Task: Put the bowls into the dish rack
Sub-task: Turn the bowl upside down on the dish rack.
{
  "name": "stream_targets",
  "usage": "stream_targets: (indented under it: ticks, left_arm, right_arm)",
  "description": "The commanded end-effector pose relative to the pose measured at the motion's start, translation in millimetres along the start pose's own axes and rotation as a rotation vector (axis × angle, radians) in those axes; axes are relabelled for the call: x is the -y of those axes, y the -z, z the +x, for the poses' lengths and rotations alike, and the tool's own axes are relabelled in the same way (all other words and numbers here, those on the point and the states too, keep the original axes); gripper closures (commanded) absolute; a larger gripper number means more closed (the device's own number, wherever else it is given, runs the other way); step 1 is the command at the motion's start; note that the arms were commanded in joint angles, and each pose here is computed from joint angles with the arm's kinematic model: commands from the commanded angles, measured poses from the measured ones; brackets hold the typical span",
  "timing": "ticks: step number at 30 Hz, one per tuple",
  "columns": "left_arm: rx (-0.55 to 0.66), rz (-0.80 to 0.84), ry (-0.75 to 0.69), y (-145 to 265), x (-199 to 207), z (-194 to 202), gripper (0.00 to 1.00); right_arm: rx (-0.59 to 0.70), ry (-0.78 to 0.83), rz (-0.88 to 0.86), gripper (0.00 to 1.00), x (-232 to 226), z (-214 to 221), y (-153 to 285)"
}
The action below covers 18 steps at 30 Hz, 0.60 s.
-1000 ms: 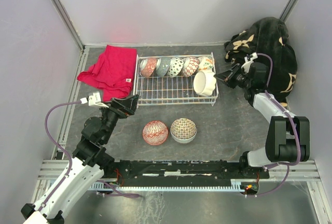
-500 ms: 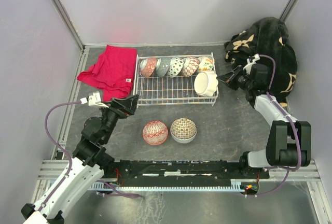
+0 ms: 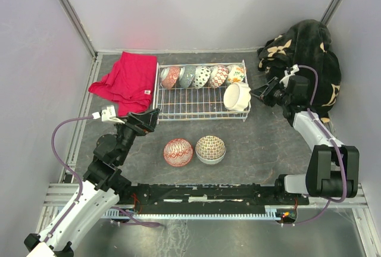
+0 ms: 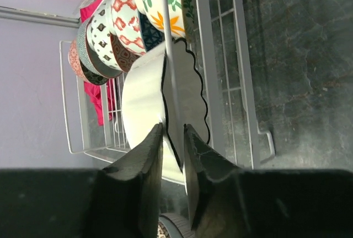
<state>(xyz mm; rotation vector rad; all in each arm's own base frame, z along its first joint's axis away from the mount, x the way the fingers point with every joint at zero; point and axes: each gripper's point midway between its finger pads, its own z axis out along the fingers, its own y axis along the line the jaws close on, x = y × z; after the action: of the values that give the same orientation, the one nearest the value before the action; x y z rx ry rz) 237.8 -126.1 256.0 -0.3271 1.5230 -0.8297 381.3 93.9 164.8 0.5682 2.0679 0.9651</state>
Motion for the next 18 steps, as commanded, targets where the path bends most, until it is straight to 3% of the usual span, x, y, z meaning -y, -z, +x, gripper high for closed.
stream_targets:
  ticks: [1, 11, 18]
  left_arm:
    - [0.043, 0.055, -0.03, 0.6, 16.3, -16.7, 0.01]
    - [0.039, 0.052, -0.032, -0.5, 16.0, -15.9, 0.01]
    - [0.037, 0.05, -0.033, -0.8, 15.6, -15.4, 0.01]
  right_arm:
    - [-0.061, 0.003, 0.121, 0.66, 27.7, 26.0, 11.6]
    - [0.005, 0.061, 0.133, 0.35, 12.3, 18.3, 40.9]
    - [0.011, 0.079, 0.118, 0.32, 4.4, 16.4, 47.8]
